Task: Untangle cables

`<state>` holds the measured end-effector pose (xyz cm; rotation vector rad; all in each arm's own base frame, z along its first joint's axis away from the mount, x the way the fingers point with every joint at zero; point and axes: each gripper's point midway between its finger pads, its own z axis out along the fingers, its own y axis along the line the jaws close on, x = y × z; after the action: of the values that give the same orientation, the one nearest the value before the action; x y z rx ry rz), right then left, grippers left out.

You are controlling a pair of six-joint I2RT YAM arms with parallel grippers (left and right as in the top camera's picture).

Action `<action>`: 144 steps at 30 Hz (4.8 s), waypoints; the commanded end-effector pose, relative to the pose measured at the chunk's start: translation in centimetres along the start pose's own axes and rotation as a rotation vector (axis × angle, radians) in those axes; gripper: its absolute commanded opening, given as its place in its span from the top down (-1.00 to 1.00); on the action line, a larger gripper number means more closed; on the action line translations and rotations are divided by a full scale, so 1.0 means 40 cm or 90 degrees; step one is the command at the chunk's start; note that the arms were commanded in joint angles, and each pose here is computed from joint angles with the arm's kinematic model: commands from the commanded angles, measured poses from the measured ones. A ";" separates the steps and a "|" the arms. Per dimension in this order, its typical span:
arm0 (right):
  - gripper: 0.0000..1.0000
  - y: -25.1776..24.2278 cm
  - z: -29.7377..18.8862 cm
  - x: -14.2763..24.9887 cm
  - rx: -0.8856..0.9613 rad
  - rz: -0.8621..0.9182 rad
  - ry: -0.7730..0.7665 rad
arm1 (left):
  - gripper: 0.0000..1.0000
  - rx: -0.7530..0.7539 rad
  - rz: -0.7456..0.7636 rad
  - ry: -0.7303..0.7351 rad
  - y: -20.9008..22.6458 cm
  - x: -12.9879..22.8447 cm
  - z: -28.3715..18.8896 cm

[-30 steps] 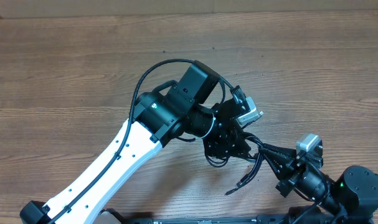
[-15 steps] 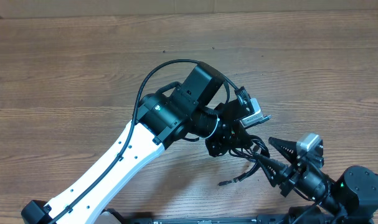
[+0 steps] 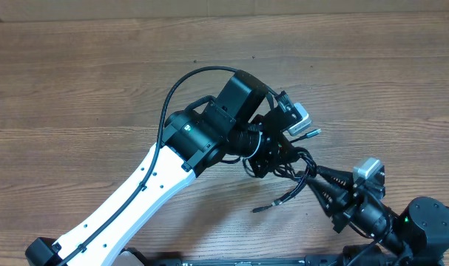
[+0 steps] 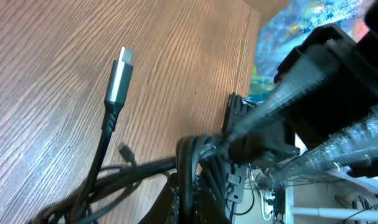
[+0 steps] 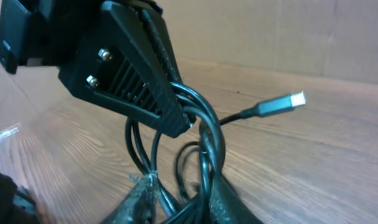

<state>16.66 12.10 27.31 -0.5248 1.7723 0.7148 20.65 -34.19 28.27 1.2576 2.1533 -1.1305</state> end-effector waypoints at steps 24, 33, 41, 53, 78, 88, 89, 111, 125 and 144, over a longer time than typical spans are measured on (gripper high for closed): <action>0.58 0.007 -0.003 -0.004 -0.006 -0.006 -0.004 | 0.91 0.057 0.009 -0.042 -0.042 -0.049 -0.003; 0.74 0.054 -0.005 -0.002 -0.076 -0.006 -0.003 | 0.92 0.043 0.054 -0.096 -0.036 -0.105 -0.009; 0.78 0.058 -0.006 0.009 -0.083 0.004 0.008 | 0.91 0.004 0.038 -0.153 -0.013 -0.165 -0.019; 0.85 0.056 -0.002 0.018 -0.085 0.009 0.012 | 0.92 -0.076 -0.147 -0.230 0.058 -0.222 -0.042; 0.10 -0.041 0.000 0.023 0.059 0.016 0.015 | 0.92 0.123 0.187 -0.057 -0.090 -0.046 -0.010; 0.00 -0.120 -0.015 0.023 0.179 0.048 0.010 | 0.92 0.183 0.246 0.007 -0.124 0.045 -0.018; 0.00 -0.122 -0.016 0.023 0.182 0.048 0.010 | 0.91 0.186 0.244 0.007 -0.126 0.046 -0.019; -0.11 -0.073 -0.004 -0.009 0.107 0.049 -0.019 | 0.91 0.315 0.336 -0.078 -0.213 0.015 -0.053; -0.11 -0.213 -0.054 0.027 0.328 0.071 0.003 | 0.92 0.335 0.323 -0.058 -0.236 0.035 -0.048; -0.20 -0.273 -0.098 0.059 0.443 0.182 -0.007 | 0.92 0.256 0.325 -0.026 -0.185 0.042 -0.023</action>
<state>20.49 1.59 23.68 0.1681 1.9621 0.2280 13.14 -34.61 30.74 1.7846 1.4953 -1.4674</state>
